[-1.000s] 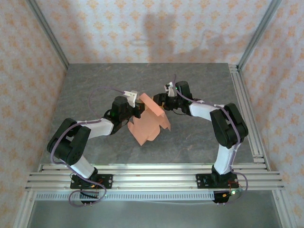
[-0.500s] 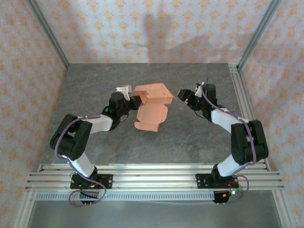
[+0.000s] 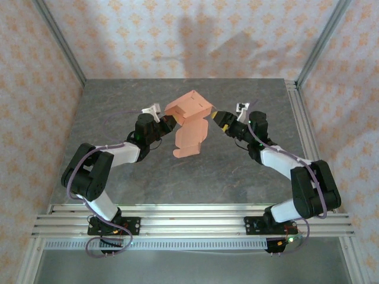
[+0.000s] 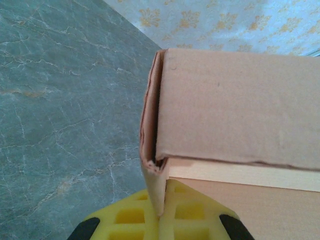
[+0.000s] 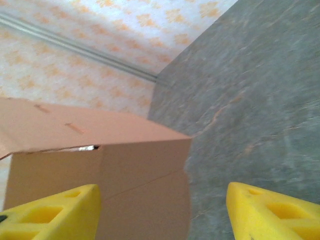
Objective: Fold the paper box
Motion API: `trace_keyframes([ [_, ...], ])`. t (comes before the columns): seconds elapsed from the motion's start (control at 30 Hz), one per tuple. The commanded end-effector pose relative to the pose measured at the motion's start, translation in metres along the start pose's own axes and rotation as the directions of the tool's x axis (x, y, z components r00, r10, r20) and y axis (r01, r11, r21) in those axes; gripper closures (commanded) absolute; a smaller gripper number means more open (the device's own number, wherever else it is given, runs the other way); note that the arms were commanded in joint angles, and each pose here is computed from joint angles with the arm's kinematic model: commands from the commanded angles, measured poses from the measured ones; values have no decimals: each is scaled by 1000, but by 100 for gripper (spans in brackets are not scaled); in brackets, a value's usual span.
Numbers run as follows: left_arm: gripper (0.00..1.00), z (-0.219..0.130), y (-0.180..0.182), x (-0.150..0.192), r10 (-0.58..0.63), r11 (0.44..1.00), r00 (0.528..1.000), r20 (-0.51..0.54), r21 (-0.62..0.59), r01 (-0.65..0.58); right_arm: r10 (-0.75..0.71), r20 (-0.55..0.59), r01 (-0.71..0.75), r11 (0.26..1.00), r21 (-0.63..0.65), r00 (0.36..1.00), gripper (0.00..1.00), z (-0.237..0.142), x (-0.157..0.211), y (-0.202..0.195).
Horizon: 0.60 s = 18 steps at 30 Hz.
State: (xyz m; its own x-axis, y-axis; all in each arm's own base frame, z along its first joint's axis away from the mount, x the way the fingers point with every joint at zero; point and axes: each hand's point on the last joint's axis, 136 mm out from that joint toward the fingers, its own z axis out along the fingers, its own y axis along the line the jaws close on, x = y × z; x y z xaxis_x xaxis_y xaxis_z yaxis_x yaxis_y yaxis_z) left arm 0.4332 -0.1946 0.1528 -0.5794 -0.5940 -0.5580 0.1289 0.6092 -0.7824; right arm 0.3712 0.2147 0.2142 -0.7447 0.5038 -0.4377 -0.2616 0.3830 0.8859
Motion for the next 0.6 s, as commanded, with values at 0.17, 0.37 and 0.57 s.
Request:
trace_keyframes([
  [0.17, 100, -6, -32, -19, 33, 994, 998, 58, 98, -38, -32, -24, 27, 982, -185, 999, 34, 9, -9, 58],
  [0.37, 100, -9, -29, -14, 70, 994, 997, 41, 84, -73, -20, -89, 7, 989, -146, 996, 45, 22, 0, 53],
  [0.57, 100, -9, -26, -16, 75, 995, 996, 49, 68, -78, -6, -118, -7, 993, -115, 993, 64, 32, 8, 47],
])
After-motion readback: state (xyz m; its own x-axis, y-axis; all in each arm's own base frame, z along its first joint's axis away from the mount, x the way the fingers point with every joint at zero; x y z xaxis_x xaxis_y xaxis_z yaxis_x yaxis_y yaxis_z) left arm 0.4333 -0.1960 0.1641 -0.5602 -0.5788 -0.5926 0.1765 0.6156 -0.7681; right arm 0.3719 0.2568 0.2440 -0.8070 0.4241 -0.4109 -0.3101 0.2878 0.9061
